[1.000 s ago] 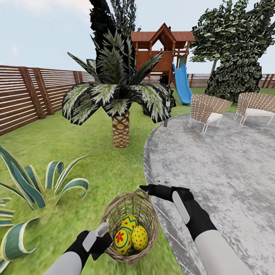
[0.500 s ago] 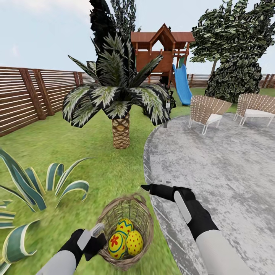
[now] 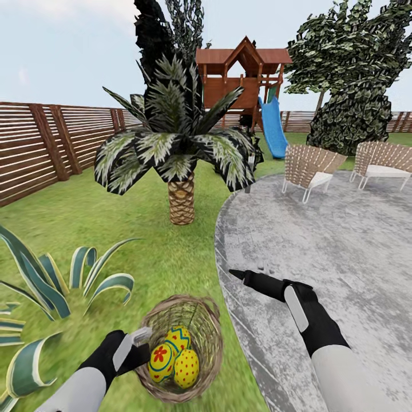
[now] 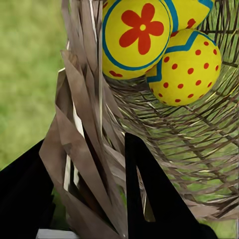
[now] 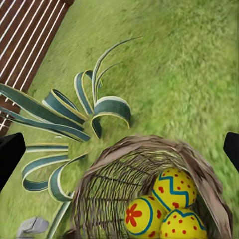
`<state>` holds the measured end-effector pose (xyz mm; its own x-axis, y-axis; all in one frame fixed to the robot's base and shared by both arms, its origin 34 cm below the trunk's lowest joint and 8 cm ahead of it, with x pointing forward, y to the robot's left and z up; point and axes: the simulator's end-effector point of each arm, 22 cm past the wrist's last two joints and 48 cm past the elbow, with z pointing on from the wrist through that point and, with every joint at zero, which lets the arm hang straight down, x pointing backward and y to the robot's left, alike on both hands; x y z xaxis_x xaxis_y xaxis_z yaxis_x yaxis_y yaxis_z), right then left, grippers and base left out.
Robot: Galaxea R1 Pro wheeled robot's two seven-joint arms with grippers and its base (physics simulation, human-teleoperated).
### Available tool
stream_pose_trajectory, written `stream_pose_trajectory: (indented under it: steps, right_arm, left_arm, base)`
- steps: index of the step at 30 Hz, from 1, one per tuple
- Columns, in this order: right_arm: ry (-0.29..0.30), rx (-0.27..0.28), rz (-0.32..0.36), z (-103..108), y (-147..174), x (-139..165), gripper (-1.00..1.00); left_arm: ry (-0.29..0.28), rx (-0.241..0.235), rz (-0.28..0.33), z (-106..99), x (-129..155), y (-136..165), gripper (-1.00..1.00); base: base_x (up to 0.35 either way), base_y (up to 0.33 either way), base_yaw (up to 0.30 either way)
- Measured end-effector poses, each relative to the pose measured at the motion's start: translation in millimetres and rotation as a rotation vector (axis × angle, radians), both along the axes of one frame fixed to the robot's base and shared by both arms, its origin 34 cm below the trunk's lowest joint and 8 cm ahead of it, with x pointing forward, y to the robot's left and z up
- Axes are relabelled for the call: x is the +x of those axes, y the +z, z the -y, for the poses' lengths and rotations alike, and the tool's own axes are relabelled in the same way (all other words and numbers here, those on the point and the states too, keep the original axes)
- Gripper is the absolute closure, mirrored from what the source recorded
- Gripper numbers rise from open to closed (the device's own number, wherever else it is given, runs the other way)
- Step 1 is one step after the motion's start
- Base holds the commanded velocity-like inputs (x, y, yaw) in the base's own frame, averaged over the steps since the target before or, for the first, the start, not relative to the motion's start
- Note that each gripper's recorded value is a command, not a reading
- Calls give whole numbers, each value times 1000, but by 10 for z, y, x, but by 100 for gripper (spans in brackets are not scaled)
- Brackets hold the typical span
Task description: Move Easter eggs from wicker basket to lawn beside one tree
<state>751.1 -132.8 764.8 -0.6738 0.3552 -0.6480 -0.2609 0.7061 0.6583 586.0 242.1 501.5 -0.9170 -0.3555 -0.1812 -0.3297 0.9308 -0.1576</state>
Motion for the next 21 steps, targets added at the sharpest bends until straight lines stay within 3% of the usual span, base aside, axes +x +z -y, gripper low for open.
stream_pose_trajectory:
  steps: [4, 8, 11, 12, 14, 15, 18, 19, 21]
  right_arm:
    - [-3, -11, -2, -5, 56, 11, -100]
    - [1, -17, -2, -47, 124, 15, -100]
    - [1, -19, -4, -57, 173, 20, -100]
    - [2, -19, -4, -62, 191, 21, -100]
    - [1, -18, -4, -62, 229, 25, -100]
    - [1, -16, -4, -63, 251, 27, -100]
    - [0, -10, -4, -69, 310, 34, -100]
    - [-2, -7, -5, -67, 332, 37, -100]
    - [-5, -2, -5, -54, 375, 43, -100]
  left_arm:
    - [-41, 30, 17, -12, 63, 104, 100]
    - [-123, 79, 40, -7, 159, 238, 100]
    - [-146, 105, 39, -163, 163, 295, 100]
    - [-154, 83, 46, -126, 177, 320, 100]
    - [-130, -29, 73, 38, 230, 400, 100]
    - [-114, -60, 77, 29, 252, 450, 100]
    - [-168, -4, 47, -270, 214, 530, 100]
    - [-170, -32, 55, -253, 229, 571, 100]
    - [-134, -177, 78, -95, 264, 702, 100]
  base:
    - [0, 0, 0]
    - [0, 0, 0]
    - [0, 0, 0]
    - [0, 0, 0]
    - [0, 0, 0]
    - [0, 0, 0]
    - [0, 0, 0]
    - [0, 0, 0]
    - [0, 0, 0]
